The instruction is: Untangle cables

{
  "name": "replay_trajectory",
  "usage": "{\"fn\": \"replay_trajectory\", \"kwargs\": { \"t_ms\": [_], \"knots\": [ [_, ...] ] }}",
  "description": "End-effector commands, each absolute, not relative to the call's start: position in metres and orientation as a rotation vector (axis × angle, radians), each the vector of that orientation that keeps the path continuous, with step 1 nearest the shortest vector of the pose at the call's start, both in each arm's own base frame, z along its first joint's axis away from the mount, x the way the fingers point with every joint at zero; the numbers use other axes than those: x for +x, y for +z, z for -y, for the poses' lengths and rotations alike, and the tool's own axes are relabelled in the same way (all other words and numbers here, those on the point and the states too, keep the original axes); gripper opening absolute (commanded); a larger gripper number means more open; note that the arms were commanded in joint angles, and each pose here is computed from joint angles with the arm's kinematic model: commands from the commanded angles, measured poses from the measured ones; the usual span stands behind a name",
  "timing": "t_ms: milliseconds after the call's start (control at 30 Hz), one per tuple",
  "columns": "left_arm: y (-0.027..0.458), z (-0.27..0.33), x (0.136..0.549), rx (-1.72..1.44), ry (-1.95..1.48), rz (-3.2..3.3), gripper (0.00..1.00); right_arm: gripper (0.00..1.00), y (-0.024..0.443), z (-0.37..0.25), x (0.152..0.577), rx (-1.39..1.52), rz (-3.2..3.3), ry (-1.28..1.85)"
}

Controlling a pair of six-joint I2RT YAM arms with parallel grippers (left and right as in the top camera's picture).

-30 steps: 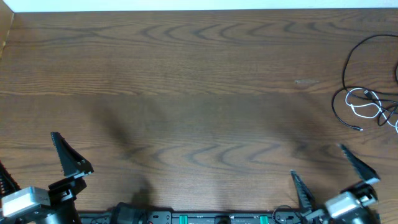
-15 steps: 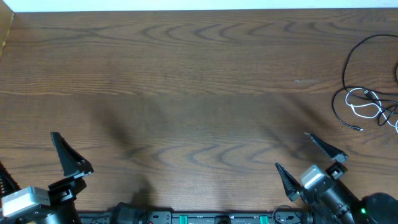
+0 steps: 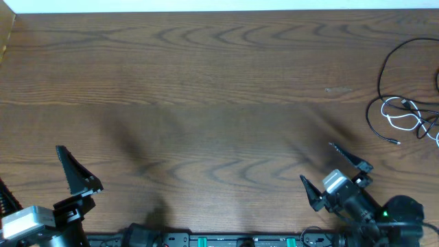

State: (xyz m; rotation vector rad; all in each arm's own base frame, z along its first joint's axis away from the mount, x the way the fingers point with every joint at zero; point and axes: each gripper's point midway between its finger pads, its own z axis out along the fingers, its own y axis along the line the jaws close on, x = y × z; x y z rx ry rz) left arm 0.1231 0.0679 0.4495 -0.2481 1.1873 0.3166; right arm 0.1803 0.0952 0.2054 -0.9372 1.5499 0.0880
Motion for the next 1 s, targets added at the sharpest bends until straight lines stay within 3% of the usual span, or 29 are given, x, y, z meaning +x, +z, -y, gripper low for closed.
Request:
{"fn": "replay_trajectory", "kwargs": {
  "t_ms": [0, 333, 967],
  "knots": [
    [0.456, -0.073, 0.114, -0.268, 0.324, -1.162, 1.0, 0.99, 0.178, -0.094, 0.19, -0.943, -1.578, 0.088],
    [0.457, -0.073, 0.114, -0.268, 0.325, -1.161, 1.0, 0.99, 0.139, -0.08, 0.223, -0.814, -1.586, 0.022],
    [0.456, -0.072, 0.114, -0.268, 0.325, -1.162, 1.0, 0.99, 0.137, -0.06, 0.233, -0.706, -1.648, -0.06]
  ]
}}
